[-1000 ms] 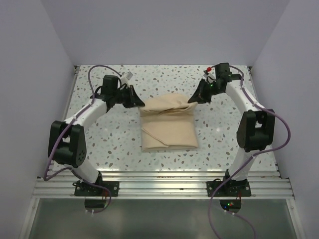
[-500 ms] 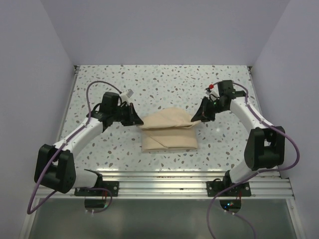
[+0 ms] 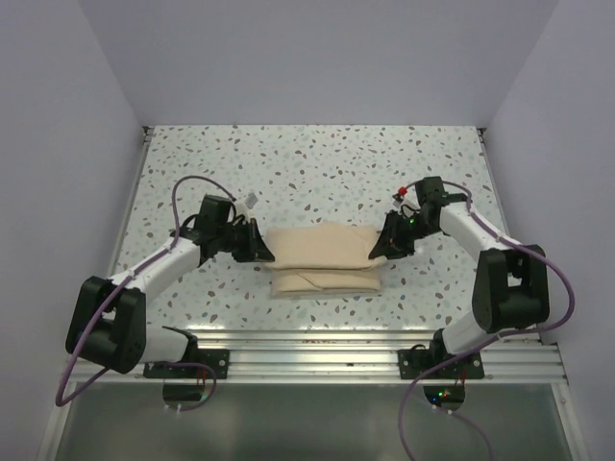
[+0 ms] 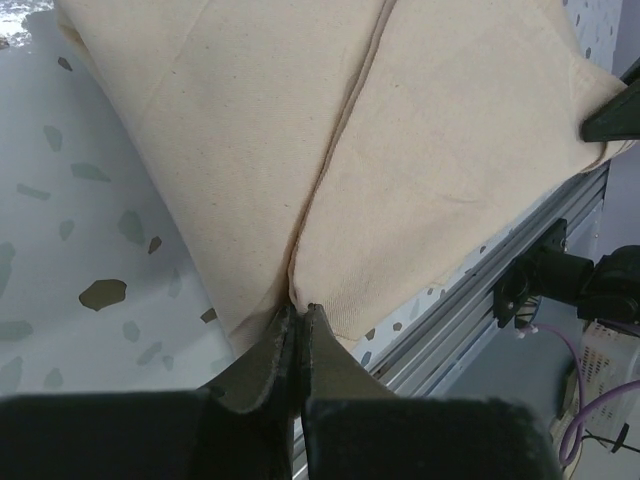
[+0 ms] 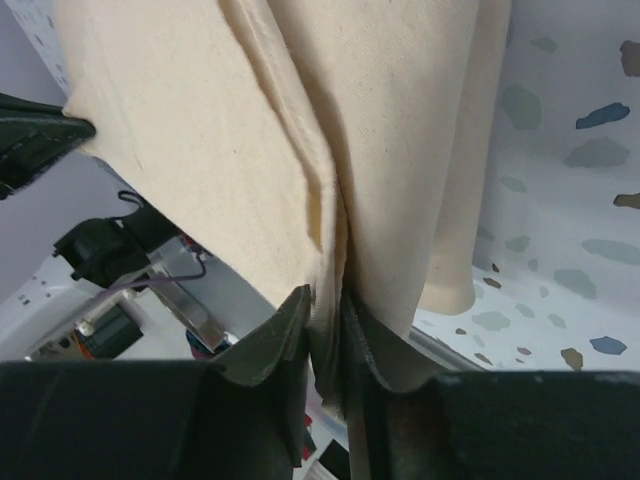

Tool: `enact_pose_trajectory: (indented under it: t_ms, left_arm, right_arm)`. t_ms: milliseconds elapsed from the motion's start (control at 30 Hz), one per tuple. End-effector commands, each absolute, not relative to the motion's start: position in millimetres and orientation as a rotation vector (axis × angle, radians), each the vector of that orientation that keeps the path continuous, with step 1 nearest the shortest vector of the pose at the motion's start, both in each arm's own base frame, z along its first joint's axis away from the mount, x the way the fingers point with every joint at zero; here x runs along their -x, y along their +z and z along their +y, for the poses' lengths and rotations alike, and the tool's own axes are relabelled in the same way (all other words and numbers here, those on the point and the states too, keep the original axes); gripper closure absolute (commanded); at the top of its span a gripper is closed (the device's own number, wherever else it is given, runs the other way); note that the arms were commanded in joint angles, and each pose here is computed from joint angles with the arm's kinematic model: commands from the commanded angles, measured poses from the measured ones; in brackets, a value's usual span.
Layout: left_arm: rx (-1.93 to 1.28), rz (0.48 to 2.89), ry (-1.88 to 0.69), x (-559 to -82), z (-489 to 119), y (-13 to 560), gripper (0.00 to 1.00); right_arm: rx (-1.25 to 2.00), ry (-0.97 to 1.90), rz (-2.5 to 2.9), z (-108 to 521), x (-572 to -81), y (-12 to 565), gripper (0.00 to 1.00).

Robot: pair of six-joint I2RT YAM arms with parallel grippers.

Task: Prepare the surgical pack

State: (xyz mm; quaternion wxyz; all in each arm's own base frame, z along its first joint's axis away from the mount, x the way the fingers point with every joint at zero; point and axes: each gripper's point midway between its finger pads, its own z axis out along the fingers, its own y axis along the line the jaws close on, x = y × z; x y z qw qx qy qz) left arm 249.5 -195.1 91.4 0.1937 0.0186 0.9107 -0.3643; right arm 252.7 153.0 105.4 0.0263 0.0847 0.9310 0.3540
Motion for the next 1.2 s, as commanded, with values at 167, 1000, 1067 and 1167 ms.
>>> enact_pose_trajectory:
  t_ms: [167, 1000, 1067, 1167]
  left_arm:
    - [-0.188, 2.425, -1.087, -254.4, -203.5, 118.8, 0.63]
    - [-0.289, 2.334, -0.976, -334.5, -216.9, 138.0, 0.46]
    - [-0.287, 2.346, -0.983, -334.5, -217.2, 134.7, 0.46]
    - [-0.287, 2.339, -0.995, -337.3, -218.5, 136.8, 0.46]
  right_arm:
    - [-0.146, 1.088, 2.821, 156.1, -256.4, 116.8, 0.47]
    - [0.238, 1.089, 2.731, 238.2, -396.0, 82.2, 0.25]
    - [0.253, 1.123, 2.731, 244.0, -393.1, 80.4, 0.25]
    - [0.291, 1.192, 2.738, 256.4, -384.3, 80.7, 0.27]
